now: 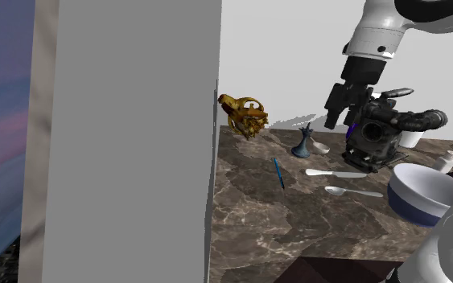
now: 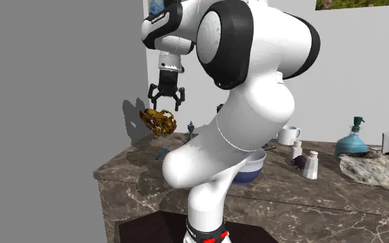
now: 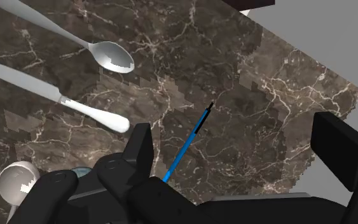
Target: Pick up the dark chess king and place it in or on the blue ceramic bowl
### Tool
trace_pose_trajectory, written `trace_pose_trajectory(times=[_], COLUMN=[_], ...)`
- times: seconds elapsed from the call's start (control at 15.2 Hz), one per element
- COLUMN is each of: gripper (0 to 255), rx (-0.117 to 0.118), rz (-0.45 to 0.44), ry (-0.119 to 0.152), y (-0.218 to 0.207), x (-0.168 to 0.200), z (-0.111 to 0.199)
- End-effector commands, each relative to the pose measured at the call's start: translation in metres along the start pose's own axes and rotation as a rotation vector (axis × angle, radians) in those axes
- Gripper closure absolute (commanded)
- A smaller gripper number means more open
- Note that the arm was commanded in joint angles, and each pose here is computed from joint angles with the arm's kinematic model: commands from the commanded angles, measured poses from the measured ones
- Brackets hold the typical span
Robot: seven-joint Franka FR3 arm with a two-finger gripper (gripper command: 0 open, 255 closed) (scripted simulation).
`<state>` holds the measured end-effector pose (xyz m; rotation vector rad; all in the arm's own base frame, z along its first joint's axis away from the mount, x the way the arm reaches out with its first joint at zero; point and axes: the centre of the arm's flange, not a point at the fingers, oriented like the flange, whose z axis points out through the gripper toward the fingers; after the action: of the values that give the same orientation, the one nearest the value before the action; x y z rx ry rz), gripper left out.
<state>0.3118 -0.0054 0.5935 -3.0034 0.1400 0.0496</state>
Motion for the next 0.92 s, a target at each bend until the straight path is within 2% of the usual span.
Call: trace_pose_trajectory(times=[0.0, 0.86], gripper=[0, 0], rx=[0.0, -0.088], rz=[0.0, -0.076], ry=[0.0, 0.007], y=[0.0, 0.109], x=[0.0, 0.109], z=[0.0, 0.048])
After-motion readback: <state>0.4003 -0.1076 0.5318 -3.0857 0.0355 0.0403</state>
